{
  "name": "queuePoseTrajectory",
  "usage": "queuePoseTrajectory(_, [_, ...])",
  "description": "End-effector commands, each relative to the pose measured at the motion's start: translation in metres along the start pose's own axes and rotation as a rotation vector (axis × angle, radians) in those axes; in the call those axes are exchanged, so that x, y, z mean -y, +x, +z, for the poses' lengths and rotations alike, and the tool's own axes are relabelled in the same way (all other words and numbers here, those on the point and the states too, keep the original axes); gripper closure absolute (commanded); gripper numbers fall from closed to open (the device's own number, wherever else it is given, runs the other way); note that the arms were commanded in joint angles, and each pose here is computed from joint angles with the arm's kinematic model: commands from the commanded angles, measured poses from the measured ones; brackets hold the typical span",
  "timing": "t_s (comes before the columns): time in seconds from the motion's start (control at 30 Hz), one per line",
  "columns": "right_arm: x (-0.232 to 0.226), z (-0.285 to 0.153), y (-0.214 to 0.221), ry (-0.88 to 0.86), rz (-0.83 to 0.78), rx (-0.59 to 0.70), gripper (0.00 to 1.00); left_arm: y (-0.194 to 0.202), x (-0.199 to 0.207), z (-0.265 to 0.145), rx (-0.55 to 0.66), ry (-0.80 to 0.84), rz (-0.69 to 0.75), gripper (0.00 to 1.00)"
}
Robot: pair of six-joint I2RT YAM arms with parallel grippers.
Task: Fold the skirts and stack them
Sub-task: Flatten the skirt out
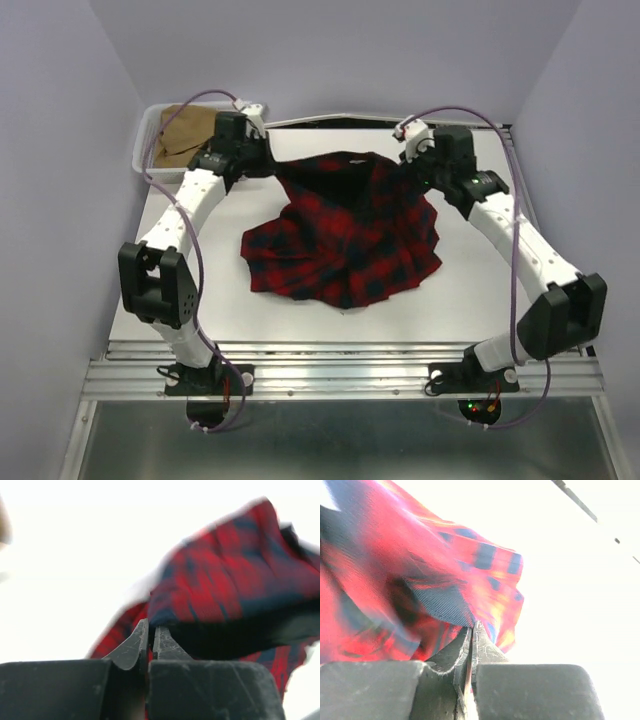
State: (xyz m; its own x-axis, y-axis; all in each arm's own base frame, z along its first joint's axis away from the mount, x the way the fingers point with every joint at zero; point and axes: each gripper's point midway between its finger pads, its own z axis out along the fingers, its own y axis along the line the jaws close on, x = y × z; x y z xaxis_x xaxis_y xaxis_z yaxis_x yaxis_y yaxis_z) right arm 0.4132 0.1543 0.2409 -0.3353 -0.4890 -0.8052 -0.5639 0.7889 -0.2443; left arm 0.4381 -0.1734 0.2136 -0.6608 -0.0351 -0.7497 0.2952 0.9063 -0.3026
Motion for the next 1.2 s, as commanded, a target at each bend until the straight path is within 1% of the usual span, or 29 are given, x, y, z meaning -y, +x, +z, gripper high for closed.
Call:
queuePoseTrajectory(0.0, [0.019,-0.031,0.012,0.07,-0.045,0.003,0.99,-0.083,-0.06,-0.042,0.223,-0.152,0.002,1.0])
queuePoseTrajectory(0.03, [0.015,-0.031,0.03,0.06,-0.058,-0.037,0.99,-0.094,-0.058,-0.046,0.244,-0.132,0.037,1.0])
queuePoseTrajectory(0.07, [0.011,-0.035,0.035,0.053,-0.063,-0.046,0.99,-0.094,-0.058,-0.042,0.231,-0.1,0.058,1.0])
queuePoseTrajectory(0.1, [0.007,-0.036,0.043,0.036,-0.065,-0.065,0.99,-0.093,-0.052,-0.04,0.213,-0.05,0.087,1.0])
queuePoseTrajectory(0.13, [-0.003,-0.037,0.056,-0.005,-0.059,-0.095,0.99,-0.093,-0.036,-0.038,0.189,0.044,0.148,1.0])
queuePoseTrajectory(0.23, [-0.018,-0.044,0.064,-0.06,-0.031,-0.099,0.99,-0.092,-0.018,-0.037,0.168,0.149,0.181,0.94])
queuePoseTrajectory(0.27, [-0.021,-0.045,0.064,-0.075,-0.022,-0.097,0.99,-0.092,-0.014,-0.038,0.164,0.171,0.189,0.94])
queuePoseTrajectory(0.37, [-0.028,-0.042,0.065,-0.108,0.014,-0.104,0.99,-0.085,0.002,-0.04,0.149,0.245,0.218,0.95])
queuePoseTrajectory(0.5, [-0.02,-0.027,0.068,-0.077,0.036,-0.143,0.99,-0.064,0.02,-0.047,0.105,0.315,0.255,0.99])
queuePoseTrajectory(0.53, [-0.02,-0.021,0.071,-0.082,0.04,-0.16,0.94,-0.055,0.026,-0.045,0.088,0.314,0.304,0.98])
queuePoseTrajectory(0.57, [-0.022,-0.018,0.072,-0.095,0.038,-0.165,0.77,-0.051,0.032,-0.05,0.083,0.311,0.329,0.97])
queuePoseTrajectory(0.6, [-0.024,-0.018,0.07,-0.109,0.03,-0.159,0.28,-0.047,0.036,-0.05,0.08,0.311,0.348,0.97])
queuePoseTrajectory(0.63, [-0.027,-0.018,0.066,-0.129,0.029,-0.14,0.12,-0.038,0.035,-0.047,0.063,0.302,0.364,0.96])
queuePoseTrajectory(0.7, [-0.028,-0.019,0.055,-0.145,0.015,-0.094,0.02,-0.029,0.047,-0.047,0.047,0.328,0.382,0.95])
queuePoseTrajectory(0.73, [-0.026,-0.019,0.049,-0.142,0.003,-0.073,0.0,-0.026,0.049,-0.045,0.036,0.331,0.388,0.94])
queuePoseTrajectory(0.83, [-0.024,-0.017,0.035,-0.165,-0.054,-0.04,0.0,-0.02,0.058,-0.037,0.018,0.34,0.43,0.93])
queuePoseTrajectory(0.9, [-0.023,-0.014,0.031,-0.174,-0.09,-0.033,0.0,-0.017,0.06,-0.028,-0.005,0.345,0.427,0.93])
queuePoseTrajectory(0.93, [-0.026,-0.013,0.033,-0.193,-0.088,-0.044,0.0,-0.024,0.062,-0.029,0.009,0.343,0.426,0.92])
queuePoseTrajectory(1.0, [-0.026,-0.017,0.025,-0.212,-0.085,-0.041,0.0,-0.027,0.06,-0.023,0.0,0.329,0.385,0.93])
queuePoseTrajectory(1.03, [-0.035,-0.02,0.032,-0.257,-0.064,-0.072,0.0,-0.031,0.059,-0.022,0.01,0.316,0.374,0.93])
queuePoseTrajectory(1.07, [-0.04,-0.023,0.031,-0.278,-0.038,-0.075,0.0,-0.039,0.059,-0.021,0.038,0.303,0.367,0.94])
queuePoseTrajectory(1.1, [-0.047,-0.027,0.034,-0.293,0.023,-0.087,0.0,-0.045,0.054,-0.02,0.053,0.262,0.332,0.95])
queuePoseTrajectory(1.17, [-0.056,-0.028,0.035,-0.322,0.087,-0.074,0.01,-0.06,0.041,-0.022,0.095,0.212,0.277,1.0])
